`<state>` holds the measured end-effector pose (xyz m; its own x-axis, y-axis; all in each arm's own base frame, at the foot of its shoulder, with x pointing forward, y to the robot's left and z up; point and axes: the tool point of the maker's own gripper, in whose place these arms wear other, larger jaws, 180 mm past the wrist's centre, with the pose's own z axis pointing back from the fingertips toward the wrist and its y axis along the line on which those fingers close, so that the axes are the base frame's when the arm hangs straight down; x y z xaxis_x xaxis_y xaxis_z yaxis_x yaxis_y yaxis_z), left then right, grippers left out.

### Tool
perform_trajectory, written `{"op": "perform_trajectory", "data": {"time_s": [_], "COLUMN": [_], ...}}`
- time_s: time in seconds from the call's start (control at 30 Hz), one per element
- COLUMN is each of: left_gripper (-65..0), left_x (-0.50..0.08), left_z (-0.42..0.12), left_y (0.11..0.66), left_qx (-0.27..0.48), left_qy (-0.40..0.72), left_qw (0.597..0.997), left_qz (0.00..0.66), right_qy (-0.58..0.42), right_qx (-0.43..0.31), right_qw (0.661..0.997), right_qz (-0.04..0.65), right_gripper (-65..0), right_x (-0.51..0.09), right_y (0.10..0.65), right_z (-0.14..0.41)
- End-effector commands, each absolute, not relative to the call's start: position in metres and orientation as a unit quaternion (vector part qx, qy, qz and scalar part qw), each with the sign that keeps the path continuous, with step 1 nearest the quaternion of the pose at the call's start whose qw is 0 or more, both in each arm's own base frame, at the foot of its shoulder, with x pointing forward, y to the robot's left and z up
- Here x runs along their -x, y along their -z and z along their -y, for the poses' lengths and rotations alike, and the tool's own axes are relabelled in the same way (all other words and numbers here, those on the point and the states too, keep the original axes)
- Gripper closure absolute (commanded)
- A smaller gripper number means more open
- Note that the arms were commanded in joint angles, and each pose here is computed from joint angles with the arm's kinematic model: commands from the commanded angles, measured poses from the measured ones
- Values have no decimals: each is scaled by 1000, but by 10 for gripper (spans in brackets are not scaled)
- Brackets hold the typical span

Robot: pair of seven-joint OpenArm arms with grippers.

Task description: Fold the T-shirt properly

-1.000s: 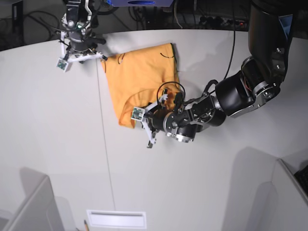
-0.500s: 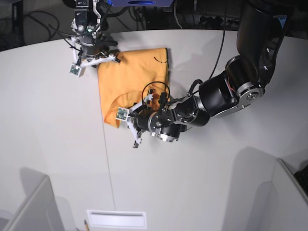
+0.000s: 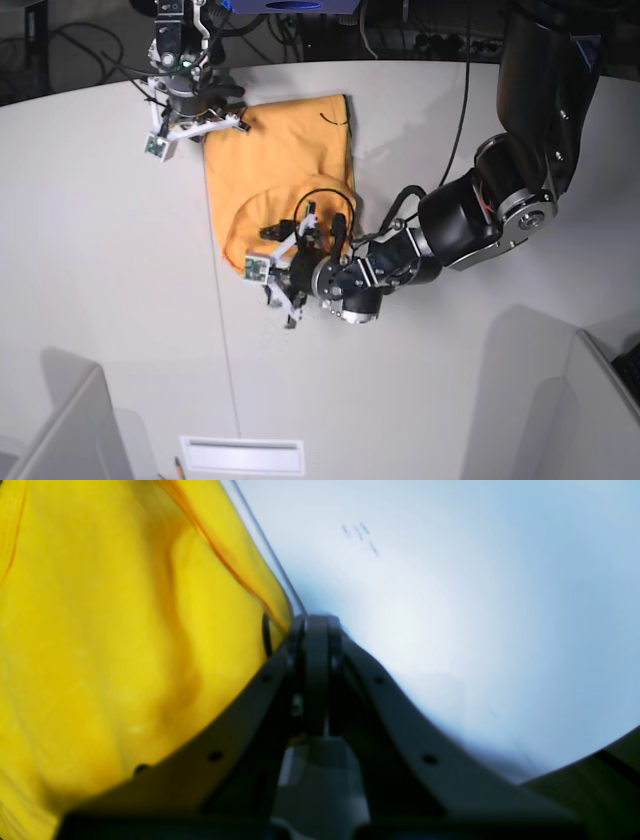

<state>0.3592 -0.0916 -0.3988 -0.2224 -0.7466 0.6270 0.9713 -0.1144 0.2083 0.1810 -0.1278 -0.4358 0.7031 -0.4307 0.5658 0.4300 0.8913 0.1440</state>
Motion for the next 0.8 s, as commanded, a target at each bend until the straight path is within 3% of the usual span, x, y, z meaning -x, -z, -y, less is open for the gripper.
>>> {"op": "perform_trajectory", "data": {"time_s": [0.0, 0.1, 0.17, 0.3, 0.43, 0.5, 0.57, 0.67, 0.7, 0.77], "left_gripper": [-421, -566, -617, -624, -612, -527, -382, -72, 0, 0], "left_x": [-375, -380, -390, -412, -426, -420, -407, -387, -380, -365], "left_z": [104, 116, 122, 129, 94, 64, 43, -9, -23, -55], "left_y": [373, 356, 338, 294, 269, 257, 251, 250, 253, 255], "left_qx": [191, 210, 225, 252, 234, 214, 193, 129, 111, 70], "left_qy": [717, 703, 683, 625, 583, 571, 564, 546, 538, 518], "left_qw": [584, 586, 592, 616, 643, 645, 646, 662, 670, 684], "left_qz": [328, 344, 363, 408, 438, 461, 478, 497, 500, 509], "right_qy": [231, 231, 231, 236, 263, 256, 250, 237, 230, 223], "right_qx": [1, 1, 1, 6, 29, 46, 59, 69, 71, 76], "right_qw": [921, 921, 921, 918, 903, 892, 885, 883, 885, 887], "right_qz": [315, 314, 315, 319, 339, 369, 388, 399, 399, 398], "right_gripper": [0, 0, 0, 0, 0, 0, 0, 0, 0, 0], "right_x": [-183, -182, -183, -183, -181, -180, -175, -165, -163, -159], "right_y": [432, 432, 432, 429, 416, 403, 395, 388, 386, 386], "right_z": [129, 129, 129, 133, 148, 159, 167, 172, 174, 177]}}
